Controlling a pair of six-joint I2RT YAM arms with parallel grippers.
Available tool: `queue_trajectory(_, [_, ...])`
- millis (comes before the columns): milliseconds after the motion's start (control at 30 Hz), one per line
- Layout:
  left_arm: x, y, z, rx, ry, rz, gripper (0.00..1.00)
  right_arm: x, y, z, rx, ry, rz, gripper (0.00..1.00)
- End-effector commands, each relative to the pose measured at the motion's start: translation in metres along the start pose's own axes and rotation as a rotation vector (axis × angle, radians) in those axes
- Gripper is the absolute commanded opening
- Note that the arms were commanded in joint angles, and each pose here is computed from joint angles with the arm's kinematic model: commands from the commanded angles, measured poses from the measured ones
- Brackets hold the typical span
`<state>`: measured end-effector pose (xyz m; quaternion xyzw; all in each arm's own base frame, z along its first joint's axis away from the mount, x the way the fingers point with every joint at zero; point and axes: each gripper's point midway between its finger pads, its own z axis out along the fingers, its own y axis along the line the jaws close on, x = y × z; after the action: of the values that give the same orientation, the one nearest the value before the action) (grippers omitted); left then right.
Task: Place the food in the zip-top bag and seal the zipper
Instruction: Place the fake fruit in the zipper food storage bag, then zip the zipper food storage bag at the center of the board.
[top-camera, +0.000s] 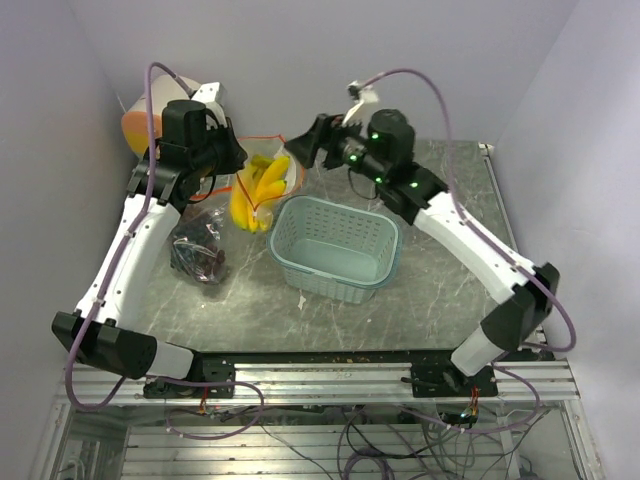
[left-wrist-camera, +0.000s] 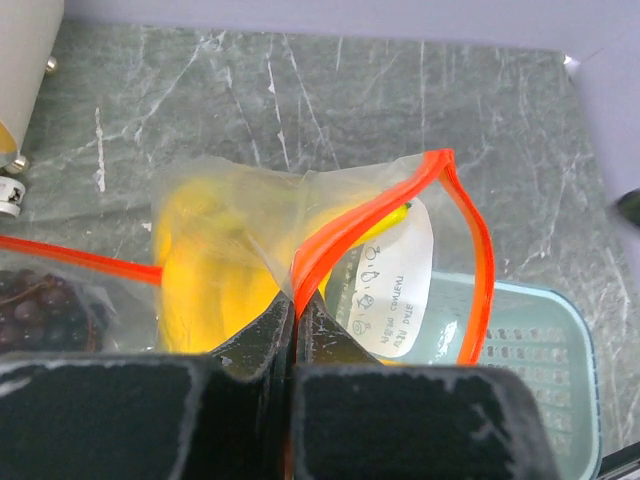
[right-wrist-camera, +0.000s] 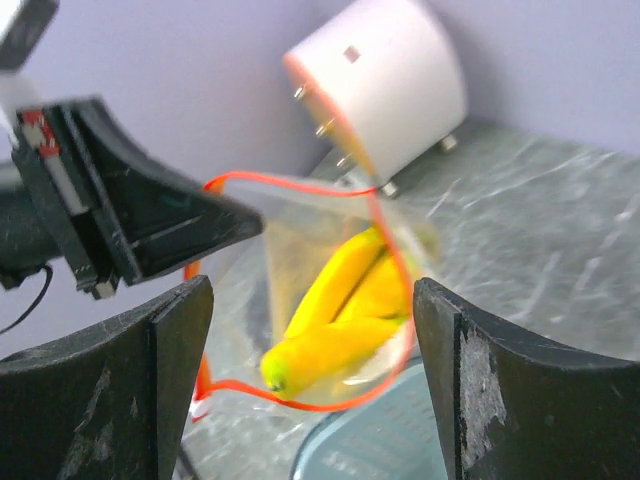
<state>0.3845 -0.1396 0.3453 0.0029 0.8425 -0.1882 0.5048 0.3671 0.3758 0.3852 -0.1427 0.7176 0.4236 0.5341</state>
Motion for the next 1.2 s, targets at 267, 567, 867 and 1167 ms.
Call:
queue_trajectory(267, [-0.025,-0.028,-0.002,0.181,-0.091,-0.040,0.07,0.012,-0.053,-0.005,0.125,0.216,-0.205,0.64])
queue_trajectory(567, [-0.022,-0.047,-0.001,0.301,-0.066,-0.033,0.07,0.027,-0.058,0.021,0.040,0.261,-0.334,0.58])
queue_trajectory(867, [0.012,-0.042,0.009,0.318,0.021,-0.027,0.07,0.000,-0.094,0.023,0.299,0.170,-0.238,0.05])
queue_trajectory(1167, [0.016,-0.021,-0.004,0.214,0.014,0.059,0.95,-0.006,-0.132,0.004,0.391,0.191,0.059,0.00])
